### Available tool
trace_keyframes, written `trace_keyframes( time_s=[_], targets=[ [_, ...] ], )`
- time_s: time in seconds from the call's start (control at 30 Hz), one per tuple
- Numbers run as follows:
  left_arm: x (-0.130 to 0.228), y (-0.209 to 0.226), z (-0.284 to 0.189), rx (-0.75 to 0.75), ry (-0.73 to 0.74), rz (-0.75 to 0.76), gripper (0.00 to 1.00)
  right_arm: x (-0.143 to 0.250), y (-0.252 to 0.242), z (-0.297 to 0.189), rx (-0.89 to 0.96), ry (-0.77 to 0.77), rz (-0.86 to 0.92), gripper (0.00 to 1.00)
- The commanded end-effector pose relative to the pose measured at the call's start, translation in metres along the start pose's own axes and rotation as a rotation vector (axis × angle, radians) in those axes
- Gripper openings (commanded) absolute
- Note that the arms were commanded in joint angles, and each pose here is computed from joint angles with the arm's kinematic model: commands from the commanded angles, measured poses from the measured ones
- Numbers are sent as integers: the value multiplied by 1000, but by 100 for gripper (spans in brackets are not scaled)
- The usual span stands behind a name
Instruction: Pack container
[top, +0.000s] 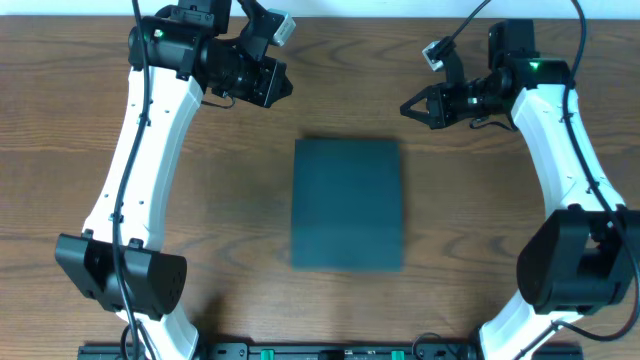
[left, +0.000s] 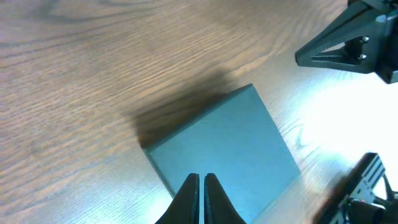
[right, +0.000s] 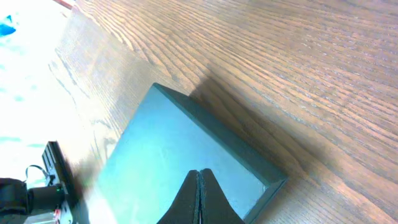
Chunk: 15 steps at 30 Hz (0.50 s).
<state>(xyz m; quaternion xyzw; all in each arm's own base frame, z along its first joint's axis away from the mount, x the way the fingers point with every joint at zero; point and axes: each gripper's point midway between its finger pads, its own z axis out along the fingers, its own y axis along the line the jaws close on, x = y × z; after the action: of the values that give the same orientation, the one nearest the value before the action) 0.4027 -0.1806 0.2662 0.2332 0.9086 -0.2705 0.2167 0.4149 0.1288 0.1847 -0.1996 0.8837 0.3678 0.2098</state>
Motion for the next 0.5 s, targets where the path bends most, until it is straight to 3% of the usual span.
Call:
trace_keyframes(
  time_s=[0.0, 0.2, 0.43, 0.47],
  targets=[
    [-6, 7, -6, -55, -18, 38, 6, -13, 21, -15, -7, -45, -84, 1],
    [-7, 18, -7, -121, -19, 28, 6, -15, 14, -16, 38, -48, -84, 2],
    [-2, 54, -2, -291, -15, -192, 6, -30, -16, -25, 173, -104, 12, 2],
    [0, 61, -2, -327, -15, -234, 6, -33, -20, -28, 192, -117, 20, 9]
  ],
)
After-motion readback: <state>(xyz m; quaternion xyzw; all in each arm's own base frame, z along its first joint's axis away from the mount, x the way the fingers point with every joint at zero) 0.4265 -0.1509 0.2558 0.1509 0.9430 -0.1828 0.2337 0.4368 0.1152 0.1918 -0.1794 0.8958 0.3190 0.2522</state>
